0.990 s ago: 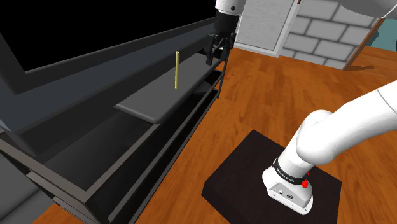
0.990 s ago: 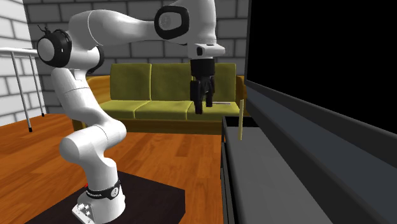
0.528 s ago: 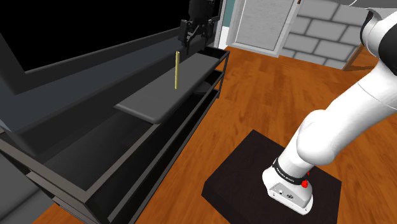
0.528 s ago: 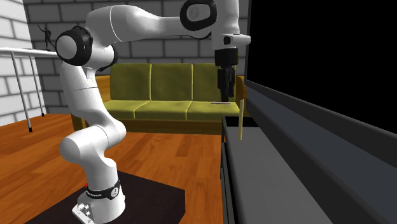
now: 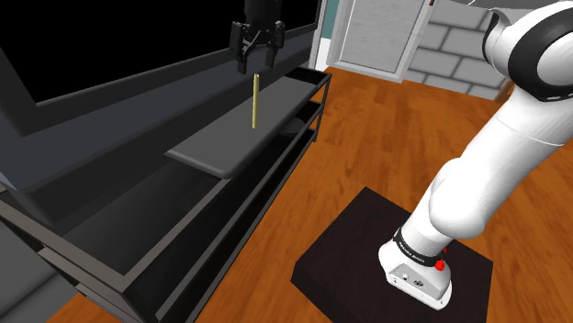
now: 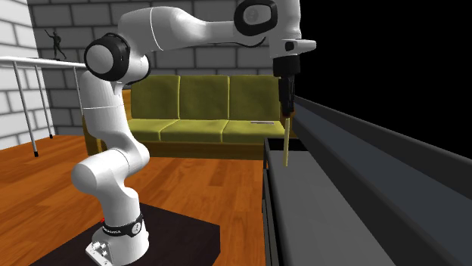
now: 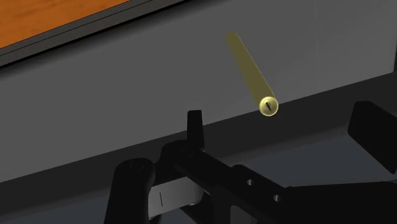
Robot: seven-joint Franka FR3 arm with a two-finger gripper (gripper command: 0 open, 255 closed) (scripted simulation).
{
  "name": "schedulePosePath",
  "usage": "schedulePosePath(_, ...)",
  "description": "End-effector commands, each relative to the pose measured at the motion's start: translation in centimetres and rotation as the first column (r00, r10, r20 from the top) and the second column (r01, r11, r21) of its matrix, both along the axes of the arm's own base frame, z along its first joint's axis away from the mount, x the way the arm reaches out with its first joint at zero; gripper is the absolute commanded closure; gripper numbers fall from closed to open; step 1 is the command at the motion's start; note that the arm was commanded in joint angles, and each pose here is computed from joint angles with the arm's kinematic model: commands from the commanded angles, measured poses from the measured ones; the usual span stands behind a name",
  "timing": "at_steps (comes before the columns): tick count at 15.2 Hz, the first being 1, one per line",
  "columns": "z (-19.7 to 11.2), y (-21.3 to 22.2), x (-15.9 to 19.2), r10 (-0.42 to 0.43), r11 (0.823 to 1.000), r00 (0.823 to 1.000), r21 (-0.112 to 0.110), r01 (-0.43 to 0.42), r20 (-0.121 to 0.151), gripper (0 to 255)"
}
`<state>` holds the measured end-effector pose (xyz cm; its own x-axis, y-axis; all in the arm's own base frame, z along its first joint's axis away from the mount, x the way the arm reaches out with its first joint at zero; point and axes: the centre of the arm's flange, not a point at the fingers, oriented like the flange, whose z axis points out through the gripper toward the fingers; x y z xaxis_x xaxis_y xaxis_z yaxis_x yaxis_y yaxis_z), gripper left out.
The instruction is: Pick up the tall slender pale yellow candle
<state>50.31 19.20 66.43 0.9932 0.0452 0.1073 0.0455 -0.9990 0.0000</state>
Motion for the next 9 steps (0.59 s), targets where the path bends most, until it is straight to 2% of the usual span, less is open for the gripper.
schedulePosePath(1, -1.0, -0.1, 0.1, 0.0, 1.0, 1.0, 0.0, 0.0, 0.001, 0)
schedulePosePath(6, -2.3, -0.1, 0.1, 0.0, 1.0, 1.0, 0.0, 0.0, 0.001, 0)
schedulePosePath(7, -2.3, -0.1, 0.1, 0.0, 1.0, 1.0, 0.0, 0.0, 0.001, 255)
schedulePosePath(9, -2.3, -0.1, 0.1, 0.0, 1.0, 1.0, 0.0, 0.0, 0.001, 255)
